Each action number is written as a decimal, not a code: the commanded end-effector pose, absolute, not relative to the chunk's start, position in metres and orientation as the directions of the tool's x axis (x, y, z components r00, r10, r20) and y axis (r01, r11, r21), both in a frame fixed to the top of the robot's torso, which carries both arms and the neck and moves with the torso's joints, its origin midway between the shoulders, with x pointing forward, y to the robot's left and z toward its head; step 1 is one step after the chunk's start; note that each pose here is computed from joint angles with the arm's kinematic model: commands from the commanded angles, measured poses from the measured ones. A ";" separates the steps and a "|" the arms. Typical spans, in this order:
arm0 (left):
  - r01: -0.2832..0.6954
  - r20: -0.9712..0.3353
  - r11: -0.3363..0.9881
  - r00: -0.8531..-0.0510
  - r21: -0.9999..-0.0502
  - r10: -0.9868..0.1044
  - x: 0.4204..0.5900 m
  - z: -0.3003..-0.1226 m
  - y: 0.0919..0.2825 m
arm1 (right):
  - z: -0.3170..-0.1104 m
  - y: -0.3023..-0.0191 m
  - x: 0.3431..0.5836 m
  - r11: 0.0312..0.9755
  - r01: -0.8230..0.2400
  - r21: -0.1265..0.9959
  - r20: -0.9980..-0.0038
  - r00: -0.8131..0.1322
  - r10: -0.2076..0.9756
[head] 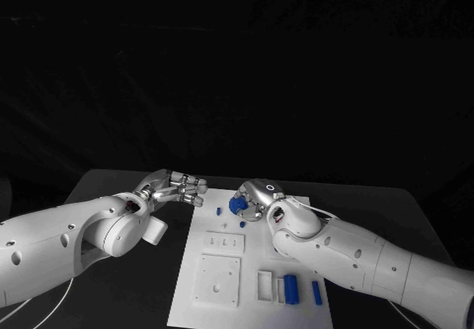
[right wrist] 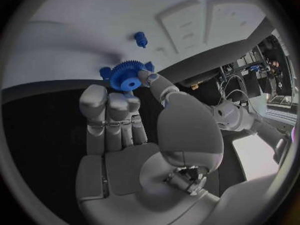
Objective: Assemble the parts on the task board
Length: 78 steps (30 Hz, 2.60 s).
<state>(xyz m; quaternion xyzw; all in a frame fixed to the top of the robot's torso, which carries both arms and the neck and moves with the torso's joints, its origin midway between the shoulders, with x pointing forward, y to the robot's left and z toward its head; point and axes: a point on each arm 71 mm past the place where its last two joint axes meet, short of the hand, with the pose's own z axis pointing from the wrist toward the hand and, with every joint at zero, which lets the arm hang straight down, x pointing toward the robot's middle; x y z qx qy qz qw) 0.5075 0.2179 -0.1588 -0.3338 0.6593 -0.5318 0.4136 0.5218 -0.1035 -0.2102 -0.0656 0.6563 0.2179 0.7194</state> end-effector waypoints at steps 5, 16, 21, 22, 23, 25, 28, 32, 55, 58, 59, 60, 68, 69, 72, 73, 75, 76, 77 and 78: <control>0.005 -0.185 0.205 -0.456 -0.979 -0.871 0.507 -0.158 0.213 | -0.214 -0.100 0.525 0.900 -0.402 0.169 -0.978 0.046 0.204; 0.004 -0.185 0.205 -0.457 -0.979 -0.870 0.508 -0.159 0.213 | -0.224 -0.097 0.527 0.906 -0.395 0.153 -0.984 0.028 0.178; 0.004 -0.185 0.206 -0.456 -0.979 -0.870 0.508 -0.159 0.213 | -0.226 -0.099 0.527 0.908 -0.392 0.149 -0.985 0.025 0.173; 0.003 -0.185 0.206 -0.457 -0.979 -0.870 0.508 -0.159 0.213 | -0.226 -0.099 0.527 0.907 -0.392 0.150 -0.985 0.024 0.173; 0.003 -0.185 0.206 -0.457 -0.979 -0.870 0.508 -0.159 0.213 | -0.226 -0.098 0.527 0.907 -0.393 0.151 -0.984 0.023 0.174; 0.003 -0.185 0.206 -0.457 -0.979 -0.870 0.508 -0.159 0.213 | -0.226 -0.098 0.528 0.906 -0.394 0.155 -0.984 0.022 0.178; 0.003 -0.184 0.206 -0.458 -0.979 -0.870 0.508 -0.159 0.213 | -0.226 -0.098 0.528 0.904 -0.394 0.164 -0.982 0.024 0.188; 0.002 -0.185 0.206 -0.457 -0.978 -0.870 0.508 -0.159 0.213 | -0.226 -0.098 0.528 0.903 -0.392 0.176 -0.979 0.026 0.203; 0.001 -0.185 0.207 -0.455 -0.978 -0.871 0.508 -0.159 0.215 | -0.229 -0.110 0.529 0.907 -0.366 0.209 -0.975 -0.001 0.224; 0.000 -0.185 0.208 -0.454 -0.978 -0.871 0.507 -0.159 0.215 | -0.231 -0.113 0.528 0.908 -0.361 0.213 -0.975 -0.015 0.223; 0.000 -0.185 0.208 -0.454 -0.978 -0.871 0.507 -0.159 0.216 | -0.232 -0.114 0.528 0.908 -0.359 0.214 -0.975 -0.018 0.222; 0.000 -0.185 0.208 -0.454 -0.978 -0.872 0.507 -0.159 0.216 | -0.232 -0.116 0.528 0.909 -0.357 0.215 -0.975 -0.021 0.222; 0.000 -0.186 0.209 -0.450 -0.978 -0.873 0.508 -0.159 0.218 | -0.238 -0.126 0.525 0.913 -0.342 0.220 -0.974 -0.029 0.224; 0.000 -0.187 0.209 -0.450 -0.978 -0.873 0.508 -0.159 0.218 | -0.239 -0.128 0.525 0.915 -0.339 0.221 -0.974 -0.030 0.224; 0.000 -0.187 0.209 -0.449 -0.978 -0.874 0.508 -0.159 0.218 | -0.241 -0.132 0.525 0.917 -0.332 0.221 -0.974 -0.033 0.223; 0.000 -0.187 0.209 -0.449 -0.978 -0.874 0.508 -0.159 0.218 | -0.241 -0.133 0.524 0.918 -0.330 0.221 -0.974 -0.034 0.223; 0.000 -0.187 0.209 -0.449 -0.978 -0.874 0.508 -0.159 0.219 | -0.242 -0.135 0.524 0.918 -0.327 0.223 -0.974 -0.037 0.224; 0.000 -0.187 0.209 -0.448 -0.978 -0.874 0.508 -0.159 0.219 | -0.242 -0.135 0.524 0.918 -0.326 0.224 -0.974 -0.037 0.224; 0.000 -0.187 0.209 -0.448 -0.978 -0.874 0.508 -0.159 0.219 | -0.243 -0.136 0.524 0.918 -0.325 0.226 -0.973 -0.037 0.226; 0.000 -0.187 0.209 -0.448 -0.978 -0.874 0.508 -0.159 0.219 | -0.243 -0.137 0.523 0.918 -0.324 0.229 -0.972 -0.033 0.231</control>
